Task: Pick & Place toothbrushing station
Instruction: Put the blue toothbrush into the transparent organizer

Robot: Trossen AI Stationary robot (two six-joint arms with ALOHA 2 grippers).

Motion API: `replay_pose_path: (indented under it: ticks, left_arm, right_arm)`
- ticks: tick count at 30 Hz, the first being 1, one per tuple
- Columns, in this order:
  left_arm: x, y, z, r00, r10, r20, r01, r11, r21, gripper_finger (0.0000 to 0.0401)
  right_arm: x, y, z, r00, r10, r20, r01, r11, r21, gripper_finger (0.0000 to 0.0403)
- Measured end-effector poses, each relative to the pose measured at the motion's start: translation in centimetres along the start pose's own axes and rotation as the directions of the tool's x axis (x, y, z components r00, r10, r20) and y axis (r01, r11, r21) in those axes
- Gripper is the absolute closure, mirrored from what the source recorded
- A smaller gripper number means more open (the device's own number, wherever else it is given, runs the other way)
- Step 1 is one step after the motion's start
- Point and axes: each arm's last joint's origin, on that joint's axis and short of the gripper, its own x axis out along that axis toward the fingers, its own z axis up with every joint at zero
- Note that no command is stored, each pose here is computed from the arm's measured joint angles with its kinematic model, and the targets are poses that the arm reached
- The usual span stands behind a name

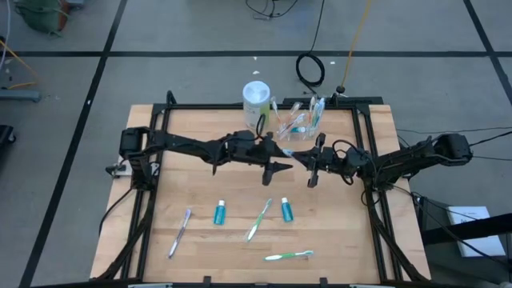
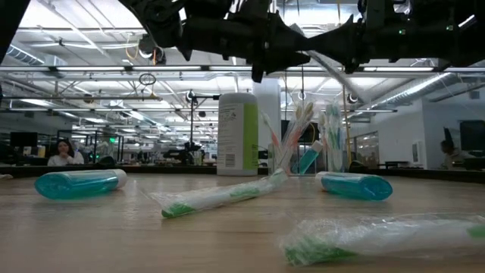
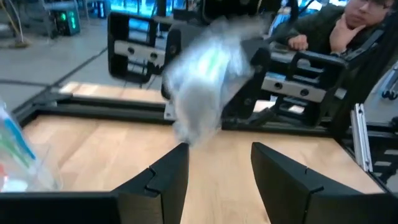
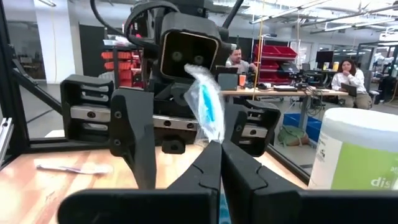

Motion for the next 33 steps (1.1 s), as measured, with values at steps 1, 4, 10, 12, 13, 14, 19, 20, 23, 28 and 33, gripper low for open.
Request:
replay_pose_path:
  ticks: [1, 4, 10, 12, 13, 14, 19, 20, 23, 28, 33]
  left_arm:
    - [-0.02, 0.09, -0.1, 1.0, 0.003, -0.01, -0.003, 1.0, -0.012, 0.0224]
    - [-0.09, 0.5, -0.19, 0.999, 0.031, -0.021, -0.032, 0.998, -0.049, 0.0224]
    - [-0.19, 1.0, -0.22, 0.997, 0.069, -0.026, -0.071, 0.995, -0.077, 0.0224]
    - [-0.18, 0.97, 0.0, 0.998, 0.067, -0.004, -0.067, 0.996, -0.067, 0.0224]
    - [-0.17, 0.92, 0.11, 0.998, 0.065, 0.007, -0.064, 0.996, -0.06, 0.0224]
    - [-0.16, 0.83, 0.21, 0.998, 0.062, 0.019, -0.061, 0.997, -0.055, 0.0224]
    - [-0.14, 0.65, 0.5, 0.997, 0.056, 0.046, -0.053, 0.997, -0.047, 0.0224]
    - [-0.14, 0.65, 0.51, 0.997, 0.056, 0.047, -0.054, 0.997, -0.047, 0.0224]
    - [-0.14, 0.65, 0.51, 0.997, 0.056, 0.047, -0.054, 0.997, -0.047, 0.0224]
    - [-0.15, 0.7, 0.51, 0.997, 0.057, 0.048, -0.057, 0.998, -0.009, 0.0224]
    - [-0.15, 0.7, 0.52, 0.997, 0.057, 0.048, -0.057, 0.998, 0.0, 0.0225]
  right_arm:
    - [0.0, 0.0, -0.03, 1.0, 0.0, -0.002, 0.0, 1.0, 0.0, 0.0403]
    - [0.0, 0.0, -0.04, 1.0, 0.0, -0.003, 0.0, 1.0, -0.001, 0.0403]
    - [0.0, 0.0, -0.04, 1.0, -0.002, -0.004, 0.002, 1.0, -0.001, 0.0403]
    - [0.0, 0.0, -0.04, 1.0, -0.002, -0.004, 0.002, 1.0, -0.001, 0.0403]
    - [0.0, 0.0, -0.03, 1.0, -0.002, -0.003, 0.002, 1.0, -0.001, 0.0403]
    - [0.0, 0.0, -0.03, 1.0, -0.002, -0.003, 0.002, 1.0, -0.001, 0.0403]
    - [0.0, -0.01, -0.02, 1.0, -0.002, -0.002, 0.002, 1.0, 0.0, 0.0403]
    - [0.0, -0.01, -0.03, 1.0, -0.002, -0.002, 0.002, 1.0, -0.001, 0.0403]
    - [0.0, -0.01, -0.03, 1.0, -0.002, -0.002, 0.002, 1.0, 0.0, 0.0403]
    - [0.0, -0.01, -0.03, 1.0, -0.003, -0.002, 0.003, 1.0, 0.0, 0.0403]
    - [0.0, -0.01, -0.01, 1.0, -0.003, -0.001, 0.003, 1.0, 0.0, 0.0403]
